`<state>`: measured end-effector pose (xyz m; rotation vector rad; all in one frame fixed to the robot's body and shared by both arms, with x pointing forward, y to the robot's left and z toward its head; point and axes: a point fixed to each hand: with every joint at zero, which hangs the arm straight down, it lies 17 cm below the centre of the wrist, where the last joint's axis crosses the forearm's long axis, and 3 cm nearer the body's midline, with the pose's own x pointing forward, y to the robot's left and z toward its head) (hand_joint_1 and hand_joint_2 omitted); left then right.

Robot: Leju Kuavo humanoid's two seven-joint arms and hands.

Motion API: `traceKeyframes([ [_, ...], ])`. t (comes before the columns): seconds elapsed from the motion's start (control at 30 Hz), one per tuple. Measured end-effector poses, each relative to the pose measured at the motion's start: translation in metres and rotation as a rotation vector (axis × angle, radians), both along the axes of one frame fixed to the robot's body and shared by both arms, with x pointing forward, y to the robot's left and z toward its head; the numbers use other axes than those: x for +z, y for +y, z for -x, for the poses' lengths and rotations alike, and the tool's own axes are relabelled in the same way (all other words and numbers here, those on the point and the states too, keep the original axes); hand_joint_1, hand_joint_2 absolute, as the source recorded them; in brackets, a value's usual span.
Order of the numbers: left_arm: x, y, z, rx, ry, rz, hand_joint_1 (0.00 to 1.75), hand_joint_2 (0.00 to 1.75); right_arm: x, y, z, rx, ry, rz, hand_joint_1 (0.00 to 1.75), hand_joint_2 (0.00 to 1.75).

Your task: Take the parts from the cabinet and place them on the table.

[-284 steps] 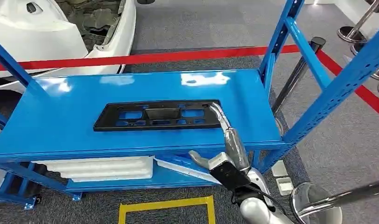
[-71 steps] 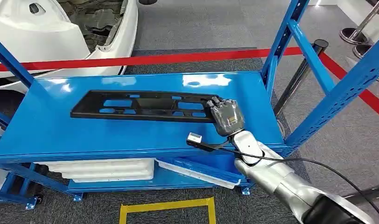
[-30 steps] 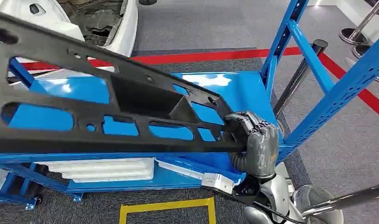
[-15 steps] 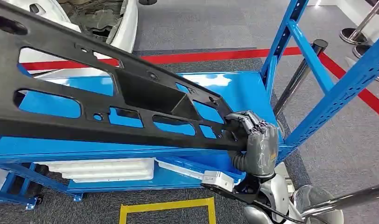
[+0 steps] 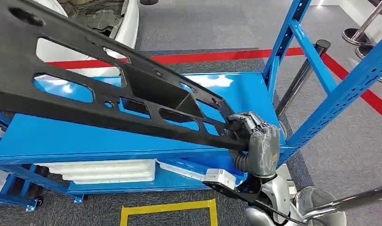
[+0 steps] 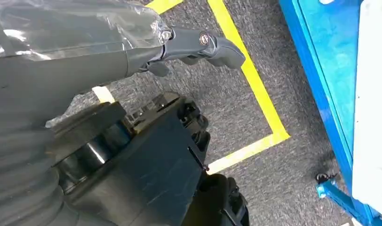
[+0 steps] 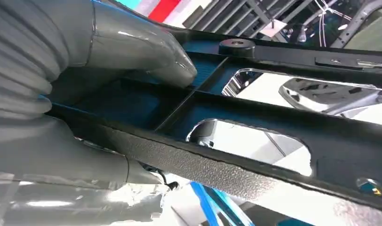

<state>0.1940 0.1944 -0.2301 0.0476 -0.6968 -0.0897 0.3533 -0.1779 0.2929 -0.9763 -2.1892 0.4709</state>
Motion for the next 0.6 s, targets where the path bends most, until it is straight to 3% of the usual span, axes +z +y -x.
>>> traceKeyframes([
  [0.6,-0.0016,0.0068,0.0005,0.02,0.009,-0.043,0.0,1.75,-0.0057,0.0,-0.0041,-0.002,0.017,0.0,1.75,1.75],
])
